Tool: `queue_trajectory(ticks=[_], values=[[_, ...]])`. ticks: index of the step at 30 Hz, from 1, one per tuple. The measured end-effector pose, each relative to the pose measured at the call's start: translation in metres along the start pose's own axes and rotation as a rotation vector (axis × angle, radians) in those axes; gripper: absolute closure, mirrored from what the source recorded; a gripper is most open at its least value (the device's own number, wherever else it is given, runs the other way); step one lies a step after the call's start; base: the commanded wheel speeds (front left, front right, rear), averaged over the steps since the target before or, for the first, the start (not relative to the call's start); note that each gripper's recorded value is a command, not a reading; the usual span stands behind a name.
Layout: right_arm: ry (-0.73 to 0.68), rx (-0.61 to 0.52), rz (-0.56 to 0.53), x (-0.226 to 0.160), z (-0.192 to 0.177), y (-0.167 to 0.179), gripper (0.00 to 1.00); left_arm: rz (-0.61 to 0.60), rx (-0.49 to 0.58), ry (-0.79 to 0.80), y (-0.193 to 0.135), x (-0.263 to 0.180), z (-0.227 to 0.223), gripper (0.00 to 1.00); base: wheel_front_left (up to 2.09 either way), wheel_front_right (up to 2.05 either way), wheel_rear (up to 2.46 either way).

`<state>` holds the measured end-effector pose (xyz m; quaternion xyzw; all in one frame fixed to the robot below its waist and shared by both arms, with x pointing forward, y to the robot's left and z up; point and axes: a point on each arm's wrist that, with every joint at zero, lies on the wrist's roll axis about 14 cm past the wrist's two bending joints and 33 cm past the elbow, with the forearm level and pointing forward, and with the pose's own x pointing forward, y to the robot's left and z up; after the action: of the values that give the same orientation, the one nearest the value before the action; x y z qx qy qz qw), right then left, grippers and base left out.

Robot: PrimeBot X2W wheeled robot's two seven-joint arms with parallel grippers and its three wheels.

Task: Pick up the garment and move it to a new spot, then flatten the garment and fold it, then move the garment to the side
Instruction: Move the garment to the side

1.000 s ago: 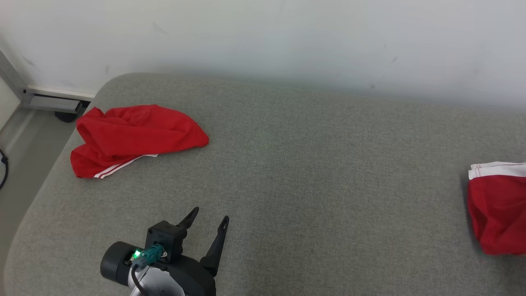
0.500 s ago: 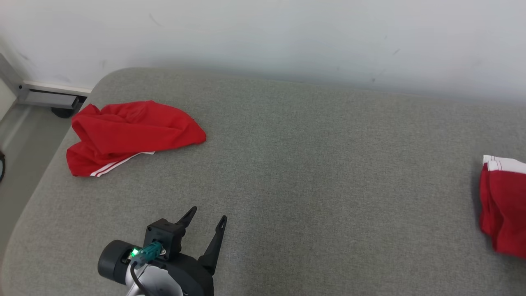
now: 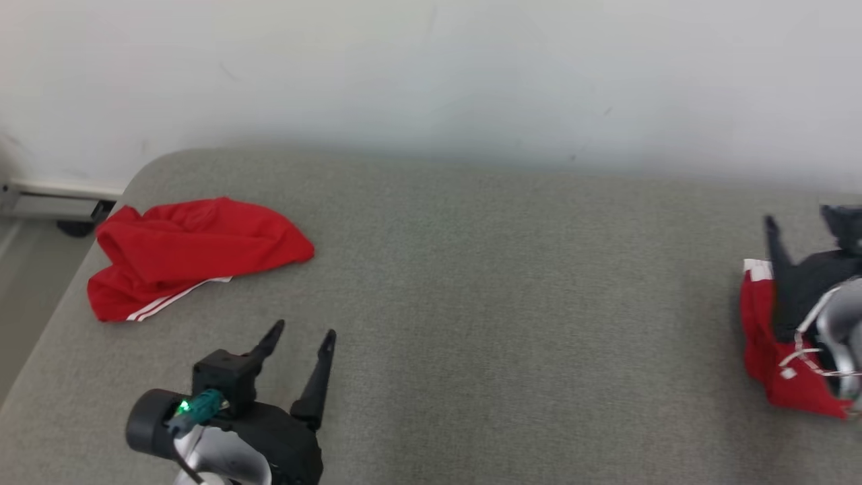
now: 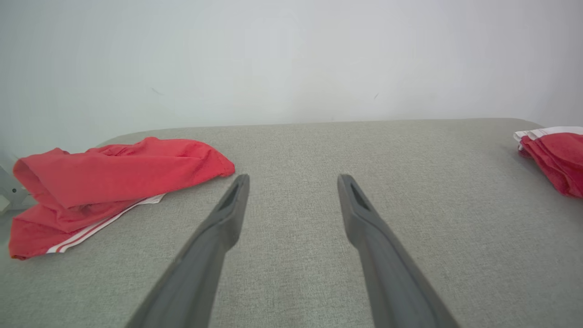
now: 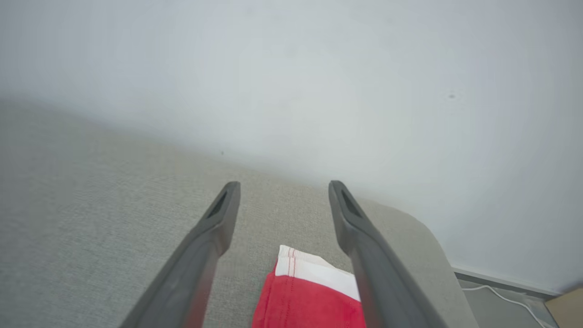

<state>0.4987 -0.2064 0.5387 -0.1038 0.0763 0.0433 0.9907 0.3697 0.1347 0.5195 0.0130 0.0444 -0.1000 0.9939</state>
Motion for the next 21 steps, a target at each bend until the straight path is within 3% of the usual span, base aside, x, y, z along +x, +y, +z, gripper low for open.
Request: queue_trajectory(ticks=[9, 21], values=[[-0.171, 0.114, 0.045, -0.034, 0.025, 0.028, 0.00, 0.052, -0.025, -0.066, 0.015, 0.004, 0.012, 0.00, 0.00, 0.00, 0.00], [-0.188, 0.297, -0.040, -0.096, -0.009, 0.019, 0.00, 0.072, -0.052, -0.099, 0.014, -0.004, 0.011, 0.00, 0.00, 0.00, 0.00]])
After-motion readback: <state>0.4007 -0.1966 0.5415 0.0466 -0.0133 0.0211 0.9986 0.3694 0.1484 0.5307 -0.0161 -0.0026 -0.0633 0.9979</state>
